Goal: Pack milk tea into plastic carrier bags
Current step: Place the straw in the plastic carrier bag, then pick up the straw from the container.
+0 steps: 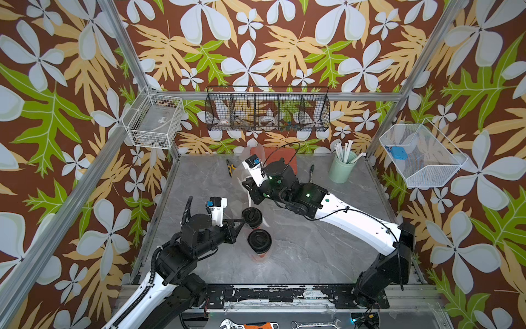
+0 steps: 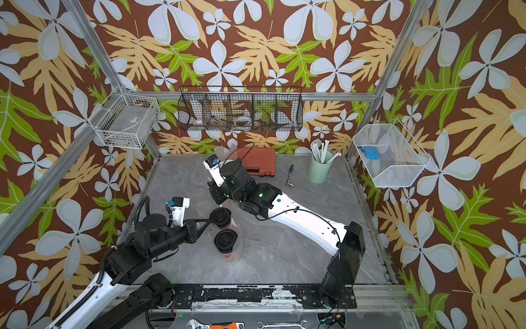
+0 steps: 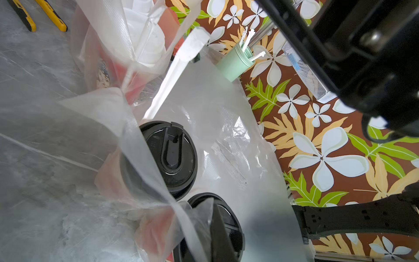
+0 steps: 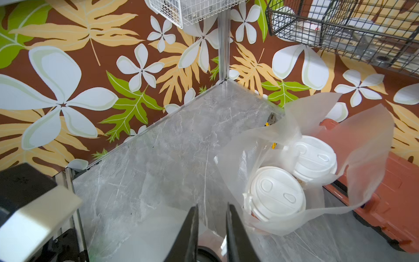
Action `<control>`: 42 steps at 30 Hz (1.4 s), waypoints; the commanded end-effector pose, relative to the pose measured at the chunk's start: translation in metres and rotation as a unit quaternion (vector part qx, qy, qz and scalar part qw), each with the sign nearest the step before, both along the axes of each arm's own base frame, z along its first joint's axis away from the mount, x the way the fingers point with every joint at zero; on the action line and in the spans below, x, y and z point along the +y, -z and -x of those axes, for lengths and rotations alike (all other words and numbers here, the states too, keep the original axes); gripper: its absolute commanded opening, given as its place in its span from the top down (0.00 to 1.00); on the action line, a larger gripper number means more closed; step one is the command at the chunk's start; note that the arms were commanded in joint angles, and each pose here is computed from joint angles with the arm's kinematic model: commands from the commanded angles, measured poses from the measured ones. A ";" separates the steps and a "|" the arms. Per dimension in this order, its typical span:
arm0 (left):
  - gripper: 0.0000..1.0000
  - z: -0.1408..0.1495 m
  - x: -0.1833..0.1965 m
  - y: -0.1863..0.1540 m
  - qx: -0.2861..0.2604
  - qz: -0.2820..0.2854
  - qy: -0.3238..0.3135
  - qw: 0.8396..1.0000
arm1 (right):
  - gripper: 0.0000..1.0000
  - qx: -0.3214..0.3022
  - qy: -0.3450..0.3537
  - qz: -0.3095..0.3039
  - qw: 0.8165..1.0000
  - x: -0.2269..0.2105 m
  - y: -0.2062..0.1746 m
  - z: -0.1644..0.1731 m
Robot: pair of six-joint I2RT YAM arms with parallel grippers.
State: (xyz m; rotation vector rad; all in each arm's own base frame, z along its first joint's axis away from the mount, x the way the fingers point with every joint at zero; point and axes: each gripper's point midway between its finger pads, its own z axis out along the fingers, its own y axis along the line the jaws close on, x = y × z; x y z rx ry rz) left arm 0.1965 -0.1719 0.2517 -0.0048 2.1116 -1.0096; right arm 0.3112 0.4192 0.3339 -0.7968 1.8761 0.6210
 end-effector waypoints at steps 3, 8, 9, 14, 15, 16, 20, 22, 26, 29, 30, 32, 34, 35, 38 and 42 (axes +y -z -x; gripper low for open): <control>1.00 -0.001 -0.003 -0.005 -0.008 0.013 0.003 1.000 | 0.75 0.032 0.006 0.012 0.999 0.001 0.019 -0.013; 1.00 0.000 -0.002 -0.007 -0.010 0.014 0.003 1.000 | 0.74 0.052 -0.014 0.017 0.998 0.012 0.034 -0.012; 1.00 0.000 -0.002 -0.007 -0.010 0.014 0.003 1.000 | 0.76 0.055 -0.014 0.021 0.998 0.012 0.037 -0.012; 1.00 0.000 -0.001 -0.007 -0.011 0.014 0.000 1.000 | 0.87 0.061 -0.010 0.031 0.998 0.011 0.049 -0.013; 1.00 0.000 0.000 -0.007 -0.012 0.015 0.000 1.000 | 0.89 0.062 -0.010 0.034 0.997 0.011 0.052 -0.013; 1.00 0.001 -0.001 -0.007 -0.011 0.015 0.000 1.000 | 0.91 0.063 -0.010 0.035 0.997 0.011 0.053 -0.013; 1.00 0.001 0.000 -0.007 -0.011 0.013 -0.002 1.000 | 0.99 0.065 -0.008 0.040 0.997 0.010 0.059 -0.014; 1.00 0.001 0.001 -0.007 -0.012 0.014 -0.002 1.000 | 1.00 0.066 -0.007 0.042 0.997 0.010 0.063 -0.014; 1.00 0.002 0.002 -0.007 -0.011 0.013 -0.003 1.000 | 1.00 0.072 -0.008 0.047 0.996 0.010 0.073 -0.014; 1.00 0.002 0.002 -0.007 -0.012 0.013 -0.004 1.000 | 1.00 0.080 -0.011 0.050 0.995 0.010 0.081 -0.011; 1.00 0.002 0.002 -0.007 -0.012 0.013 -0.004 1.000 | 1.00 0.082 -0.010 0.051 0.995 0.010 0.084 -0.011; 1.00 0.002 0.003 -0.007 -0.012 0.013 -0.005 1.000 | 1.00 0.085 -0.011 0.052 0.995 0.009 0.086 -0.010; 1.00 0.002 0.003 -0.006 -0.012 0.012 -0.005 1.000 | 1.00 0.082 -0.011 0.046 0.995 0.009 0.078 -0.010; 1.00 0.002 0.003 -0.006 -0.012 0.012 -0.005 1.000 | 1.00 0.078 -0.011 0.043 0.996 0.009 0.071 -0.010; 1.00 0.002 0.003 -0.005 -0.011 0.011 -0.006 1.000 | 0.84 0.058 -0.006 0.023 0.998 0.004 0.038 -0.011; 1.00 0.001 0.004 -0.005 -0.013 0.009 -0.008 1.000 | 0.75 0.035 0.009 -0.003 0.999 -0.015 -0.002 -0.018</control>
